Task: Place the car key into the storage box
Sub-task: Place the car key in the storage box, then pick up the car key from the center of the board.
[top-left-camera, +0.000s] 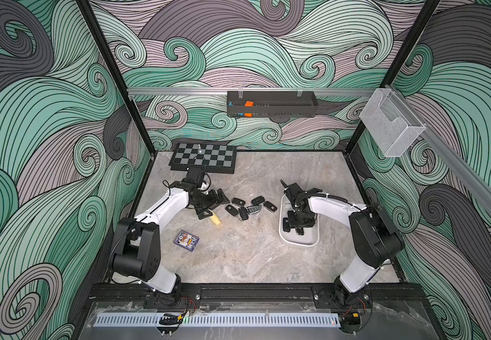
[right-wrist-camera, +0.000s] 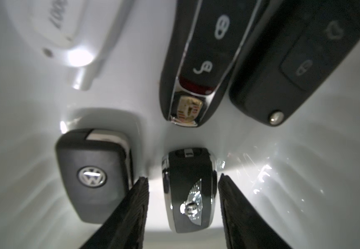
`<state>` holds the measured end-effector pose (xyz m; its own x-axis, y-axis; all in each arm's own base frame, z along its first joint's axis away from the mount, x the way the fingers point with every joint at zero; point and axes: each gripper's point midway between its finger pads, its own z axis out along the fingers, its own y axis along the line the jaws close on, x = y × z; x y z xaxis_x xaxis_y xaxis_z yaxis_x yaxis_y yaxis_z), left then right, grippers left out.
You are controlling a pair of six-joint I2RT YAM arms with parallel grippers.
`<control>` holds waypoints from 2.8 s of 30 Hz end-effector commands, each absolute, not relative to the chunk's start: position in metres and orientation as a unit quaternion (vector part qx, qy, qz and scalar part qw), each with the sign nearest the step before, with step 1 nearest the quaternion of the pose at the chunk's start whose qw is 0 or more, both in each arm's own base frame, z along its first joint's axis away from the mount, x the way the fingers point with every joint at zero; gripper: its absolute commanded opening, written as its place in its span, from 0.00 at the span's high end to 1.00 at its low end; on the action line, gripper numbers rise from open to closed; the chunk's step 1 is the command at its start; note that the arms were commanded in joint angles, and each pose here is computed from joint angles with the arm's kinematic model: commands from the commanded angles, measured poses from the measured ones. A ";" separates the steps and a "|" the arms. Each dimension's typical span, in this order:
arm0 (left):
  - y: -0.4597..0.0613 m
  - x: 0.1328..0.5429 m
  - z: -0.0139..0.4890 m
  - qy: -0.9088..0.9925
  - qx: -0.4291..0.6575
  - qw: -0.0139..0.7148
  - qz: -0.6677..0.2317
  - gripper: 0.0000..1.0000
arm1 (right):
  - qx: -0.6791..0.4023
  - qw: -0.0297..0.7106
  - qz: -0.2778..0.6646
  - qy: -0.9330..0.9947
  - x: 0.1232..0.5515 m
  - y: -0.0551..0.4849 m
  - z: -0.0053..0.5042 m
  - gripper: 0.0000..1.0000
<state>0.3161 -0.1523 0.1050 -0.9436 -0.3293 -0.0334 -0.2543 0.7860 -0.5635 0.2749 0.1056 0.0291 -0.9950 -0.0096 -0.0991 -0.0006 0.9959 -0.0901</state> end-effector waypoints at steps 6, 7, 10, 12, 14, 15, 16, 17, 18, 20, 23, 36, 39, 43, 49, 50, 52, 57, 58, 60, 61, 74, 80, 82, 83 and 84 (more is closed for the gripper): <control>-0.155 0.325 0.108 0.944 -0.145 0.063 -0.289 0.01 | -0.024 0.149 0.043 0.988 0.308 0.137 0.102 0.36; -0.155 0.325 0.108 0.944 -0.144 0.063 -0.289 0.01 | -0.035 0.155 0.054 0.986 0.313 0.144 0.109 0.36; -0.152 0.326 0.107 0.944 -0.148 0.063 -0.288 0.01 | -0.069 0.171 0.072 0.980 0.327 0.164 0.124 0.34; -0.148 0.325 0.106 0.944 -0.154 0.062 -0.286 0.01 | -0.094 0.179 0.077 0.976 0.337 0.176 0.130 0.34; -0.142 0.324 0.106 0.943 -0.161 0.063 -0.284 0.01 | -0.116 0.181 0.081 0.973 0.345 0.188 0.131 0.33; -0.139 0.323 0.106 0.942 -0.165 0.065 -0.284 0.01 | -0.123 0.181 0.082 0.972 0.348 0.193 0.130 0.33; -0.136 0.323 0.105 0.942 -0.168 0.065 -0.283 0.01 | -0.130 0.180 0.085 0.971 0.353 0.199 0.130 0.33; -0.132 0.321 0.105 0.942 -0.172 0.066 -0.282 0.01 | -0.135 0.178 0.086 0.971 0.356 0.204 0.128 0.33; -0.128 0.321 0.105 0.941 -0.177 0.067 -0.281 0.01 | -0.137 0.177 0.088 0.971 0.358 0.208 0.127 0.33; -0.120 0.319 0.105 0.940 -0.188 0.068 -0.277 0.01 | -0.143 0.172 0.092 0.970 0.363 0.217 0.123 0.33; -0.108 0.317 0.106 0.938 -0.201 0.073 -0.275 0.01 | -0.151 0.160 0.090 0.971 0.369 0.226 0.111 0.33; -0.091 0.323 0.113 0.929 -0.225 0.089 -0.280 0.01 | -0.156 0.093 0.042 0.983 0.379 0.230 0.052 0.33; -0.091 0.324 0.113 0.928 -0.226 0.088 -0.283 0.01 | -0.158 0.082 0.037 0.983 0.378 0.231 0.043 0.33; -0.092 0.324 0.112 0.928 -0.226 0.086 -0.283 0.01 | -0.156 0.068 0.028 0.985 0.373 0.231 0.034 0.33; -0.092 0.321 0.110 0.927 -0.228 0.082 -0.284 0.01 | -0.146 0.055 0.018 0.988 0.366 0.227 0.025 0.36; -0.092 0.322 0.110 0.928 -0.228 0.083 -0.284 0.01 | -0.145 0.052 0.017 0.988 0.365 0.227 0.023 0.36; -0.092 0.321 0.109 0.928 -0.228 0.082 -0.284 0.01 | -0.145 0.049 0.012 0.988 0.364 0.226 0.021 0.37; -0.093 0.320 0.108 0.927 -0.227 0.079 -0.288 0.01 | -0.148 0.047 -0.006 0.988 0.362 0.223 0.019 0.39; -0.093 0.320 0.107 0.927 -0.227 0.078 -0.288 0.01 | -0.148 0.050 -0.013 0.988 0.363 0.221 0.020 0.39; -0.093 0.319 0.106 0.927 -0.227 0.077 -0.289 0.01 | -0.147 0.052 -0.035 0.987 0.363 0.216 0.020 0.39; -0.094 0.319 0.106 0.927 -0.225 0.078 -0.291 0.01 | -0.146 0.053 -0.039 0.987 0.364 0.214 0.019 0.39; -0.095 0.318 0.111 0.926 -0.224 0.075 -0.295 0.01 | -0.137 0.033 -0.044 0.989 0.358 0.214 0.010 0.39; -0.093 0.318 0.114 0.927 -0.224 0.078 -0.291 0.01 | -0.135 0.026 -0.032 0.990 0.359 0.222 0.004 0.50; -0.093 0.317 0.113 0.927 -0.224 0.077 -0.290 0.01 | -0.131 0.025 -0.028 0.991 0.360 0.223 0.003 0.58; -0.093 0.316 0.113 0.927 -0.225 0.077 -0.289 0.01 | -0.129 0.025 -0.025 0.991 0.360 0.225 0.005 0.62; -0.093 0.316 0.113 0.927 -0.225 0.077 -0.289 0.01 | -0.128 0.027 -0.023 0.991 0.361 0.226 0.005 0.64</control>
<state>0.3171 -0.0949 0.1019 -0.8829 -0.4695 0.0085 -0.3924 0.7279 -0.5623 0.3657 0.2231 0.0133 -0.9584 -0.2729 -0.0836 -0.2680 0.9612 -0.0654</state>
